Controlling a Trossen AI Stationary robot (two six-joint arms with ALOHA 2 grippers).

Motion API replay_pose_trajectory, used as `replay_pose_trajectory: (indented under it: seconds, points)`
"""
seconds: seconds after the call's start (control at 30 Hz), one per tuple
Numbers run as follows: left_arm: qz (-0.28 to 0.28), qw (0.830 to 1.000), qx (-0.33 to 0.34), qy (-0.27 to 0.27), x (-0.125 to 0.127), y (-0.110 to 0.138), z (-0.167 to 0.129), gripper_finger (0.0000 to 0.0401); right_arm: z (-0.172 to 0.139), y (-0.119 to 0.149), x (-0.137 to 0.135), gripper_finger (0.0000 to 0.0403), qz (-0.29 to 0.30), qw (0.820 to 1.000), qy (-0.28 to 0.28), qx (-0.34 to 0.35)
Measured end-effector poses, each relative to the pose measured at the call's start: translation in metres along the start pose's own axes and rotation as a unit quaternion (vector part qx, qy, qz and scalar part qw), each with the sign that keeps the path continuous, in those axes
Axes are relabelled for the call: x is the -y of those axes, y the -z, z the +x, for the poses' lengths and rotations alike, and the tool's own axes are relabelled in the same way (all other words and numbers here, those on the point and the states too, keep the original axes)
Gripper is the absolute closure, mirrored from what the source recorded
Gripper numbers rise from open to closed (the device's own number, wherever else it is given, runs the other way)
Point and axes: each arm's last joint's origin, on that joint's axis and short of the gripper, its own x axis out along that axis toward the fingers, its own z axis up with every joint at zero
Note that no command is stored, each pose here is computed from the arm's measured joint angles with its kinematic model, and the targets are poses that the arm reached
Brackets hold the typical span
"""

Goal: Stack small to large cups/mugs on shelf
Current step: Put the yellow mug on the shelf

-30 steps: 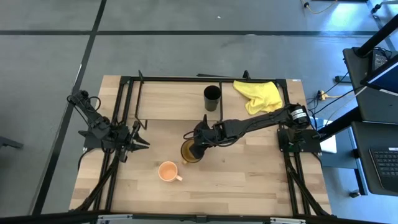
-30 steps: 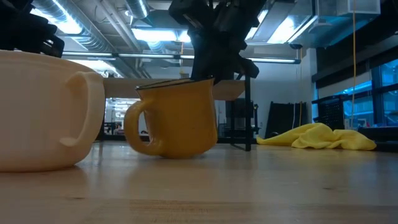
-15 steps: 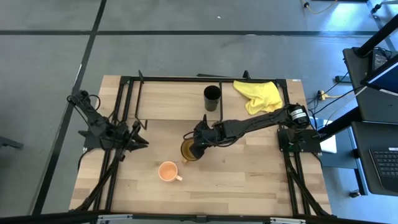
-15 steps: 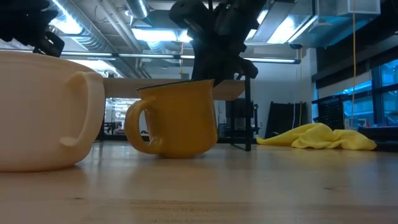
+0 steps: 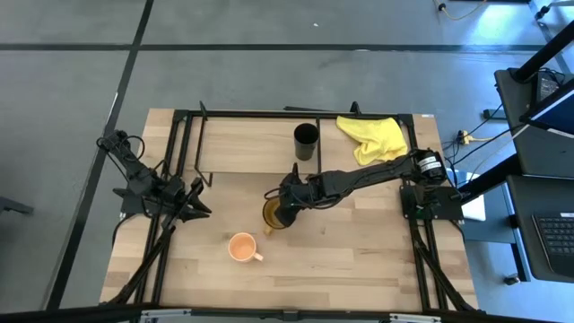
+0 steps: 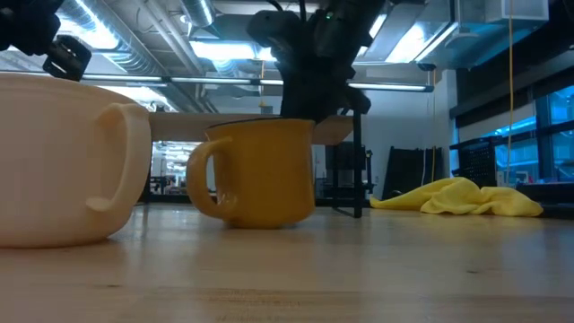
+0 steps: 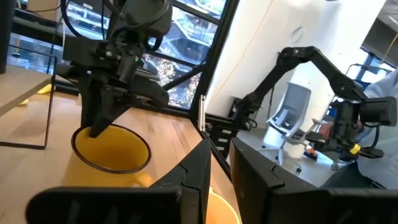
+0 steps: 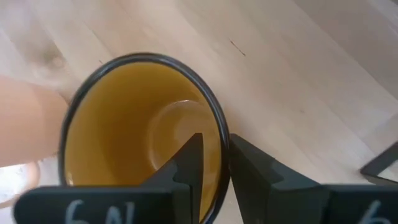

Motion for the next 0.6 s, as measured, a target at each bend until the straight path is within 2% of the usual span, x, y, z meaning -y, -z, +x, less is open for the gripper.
replay_pose_trajectory:
  seconds: [0.17, 0.47, 0.6]
  points:
    - [0.000, 1.000, 0.000, 0.000, 0.0000, 0.0002, 0.0000, 0.0346, 0.0000, 0.0026, 0.0024, 0.0321, -0.002, 1.000, 0.012, -0.013]
    - [0.000, 1.000, -0.001, 0.000, 0.0000, 0.0002, 0.0000, 0.0346, 0.0003, 0.0026, 0.0026, 0.0270, -0.002, 1.000, 0.013, -0.013]
    - [0.000, 1.000, -0.001, 0.000, 0.0000, 0.0001, 0.0000, 0.0346, 0.0004, 0.0027, 0.0026, 0.0261, -0.002, 1.000, 0.013, -0.013]
